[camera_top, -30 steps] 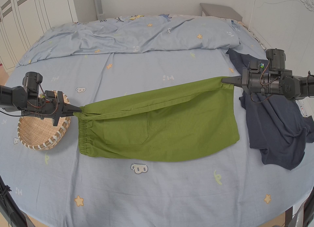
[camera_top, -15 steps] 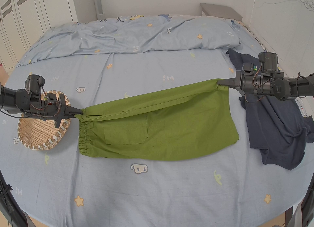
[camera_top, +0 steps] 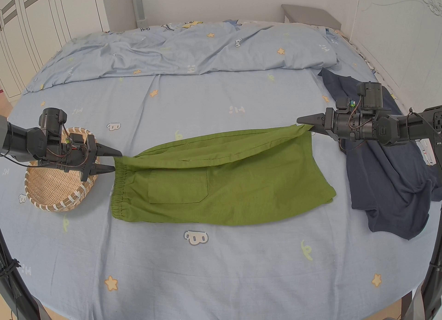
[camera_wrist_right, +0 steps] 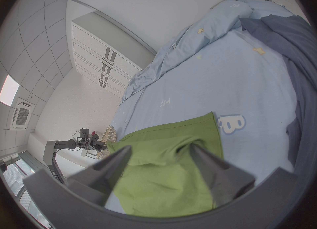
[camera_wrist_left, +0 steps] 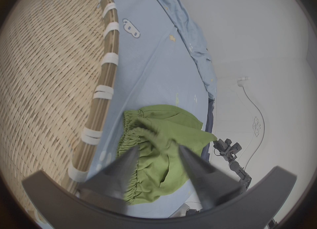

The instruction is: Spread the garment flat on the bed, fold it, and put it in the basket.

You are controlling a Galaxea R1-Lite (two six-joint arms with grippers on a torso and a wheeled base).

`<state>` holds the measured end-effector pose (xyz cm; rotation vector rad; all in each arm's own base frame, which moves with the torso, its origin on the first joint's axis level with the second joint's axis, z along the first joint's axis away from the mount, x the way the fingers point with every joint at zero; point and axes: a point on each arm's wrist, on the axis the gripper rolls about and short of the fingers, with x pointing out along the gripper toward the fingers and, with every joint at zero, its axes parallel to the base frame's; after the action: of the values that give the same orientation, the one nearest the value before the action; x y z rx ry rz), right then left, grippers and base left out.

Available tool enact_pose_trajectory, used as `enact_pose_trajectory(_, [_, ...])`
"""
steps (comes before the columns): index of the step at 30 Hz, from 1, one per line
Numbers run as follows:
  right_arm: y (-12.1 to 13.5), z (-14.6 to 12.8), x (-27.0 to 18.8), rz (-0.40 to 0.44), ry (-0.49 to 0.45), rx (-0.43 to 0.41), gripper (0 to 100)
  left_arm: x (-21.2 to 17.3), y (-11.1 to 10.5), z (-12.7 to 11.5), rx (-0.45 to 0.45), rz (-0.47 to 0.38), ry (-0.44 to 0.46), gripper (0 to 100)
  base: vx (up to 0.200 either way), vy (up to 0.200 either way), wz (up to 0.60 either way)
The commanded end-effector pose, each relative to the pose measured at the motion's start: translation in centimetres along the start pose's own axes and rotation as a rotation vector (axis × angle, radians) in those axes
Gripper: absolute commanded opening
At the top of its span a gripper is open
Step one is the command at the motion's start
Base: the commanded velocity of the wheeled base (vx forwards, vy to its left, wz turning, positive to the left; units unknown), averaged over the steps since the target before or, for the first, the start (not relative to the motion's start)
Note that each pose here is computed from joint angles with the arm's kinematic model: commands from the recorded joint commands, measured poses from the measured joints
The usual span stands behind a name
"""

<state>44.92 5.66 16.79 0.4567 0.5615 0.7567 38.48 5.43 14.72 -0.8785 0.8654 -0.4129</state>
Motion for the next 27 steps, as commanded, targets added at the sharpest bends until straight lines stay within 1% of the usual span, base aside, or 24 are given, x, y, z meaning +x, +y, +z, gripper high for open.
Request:
enact_pose_trajectory(1, [-0.3,-0.4,0.5,0.002,0.013,0.009,100,0.4,0.1,0.0,0.001,-0.001,0.007,100,0.0,0.0,0.0])
enact_pose_trajectory(3, [-0.3,-0.5,0.5,0.001,0.016,0.009,100,0.3,-0.1,0.0,0.004,-0.004,0.007,100,0.0,0.0,0.0])
enact_pose_trajectory(6, [-0.4,-0.6,0.4,-0.001,0.018,0.013,100,0.9,-1.1,-0.5,0.004,-0.017,0.027,100,0.0,0.0,0.0])
enact_pose_trajectory(10, [-0.5,-0.6,0.3,-0.005,0.019,0.018,100,1.3,-1.9,-0.8,-0.001,-0.029,0.041,100,0.0,0.0,0.0])
enact_pose_trajectory(11, [-0.5,-0.7,0.2,-0.007,0.02,0.021,100,1.6,-2.4,-0.8,0.001,-0.04,0.043,100,0.0,0.0,0.0])
enact_pose_trajectory(14, [-0.6,-0.9,0.1,-0.01,0.026,0.028,100,2.1,-3.3,-0.3,0.009,-0.064,0.03,100,0.0,0.0,0.0])
enact_pose_trajectory(16, [-0.5,-1.0,0.1,-0.01,0.029,0.029,100,2.8,-4.2,0.3,0.02,-0.095,0.013,100,0.0,0.0,0.0])
enact_pose_trajectory(18, [-0.7,-1.4,0.1,-0.015,0.04,0.04,100,4.3,-3.7,1.0,-0.004,-0.108,0.007,100,0.0,0.0,0.0])
enact_pose_trajectory(19, [-0.7,-1.4,0.1,-0.015,0.04,0.04,100,4.3,-3.7,1.0,-0.004,-0.108,0.007,100,0.0,0.0,0.0])
enact_pose_trajectory(20, [-0.5,-1.5,-0.3,-0.016,0.04,0.041,100,5.6,-2.9,1.9,-0.021,-0.118,-0.017,100,0.0,0.0,0.0])
enact_pose_trajectory(22, [0.2,-1.5,-1.1,-0.017,0.037,0.038,100,6.8,-2.3,2.8,-0.031,-0.115,-0.052,100,0.0,0.0,0.0])
enact_pose_trajectory(23, [0.3,-1.5,-1.2,-0.017,0.037,0.038,100,6.8,-2.3,2.8,-0.031,-0.117,-0.056,100,0.0,0.0,0.0])
enact_pose_trajectory(24, [0.8,-1.9,-1.8,-0.017,0.044,0.04,100,7.8,-1.7,3.6,-0.046,-0.106,-0.094,100,0.0,0.0,0.0])
enact_pose_trajectory(27, [1.9,-2.4,-3.1,-0.018,0.05,0.037,100,8.5,-1.8,4.5,-0.075,-0.101,-0.141,100,0.0,0.0,0.0])
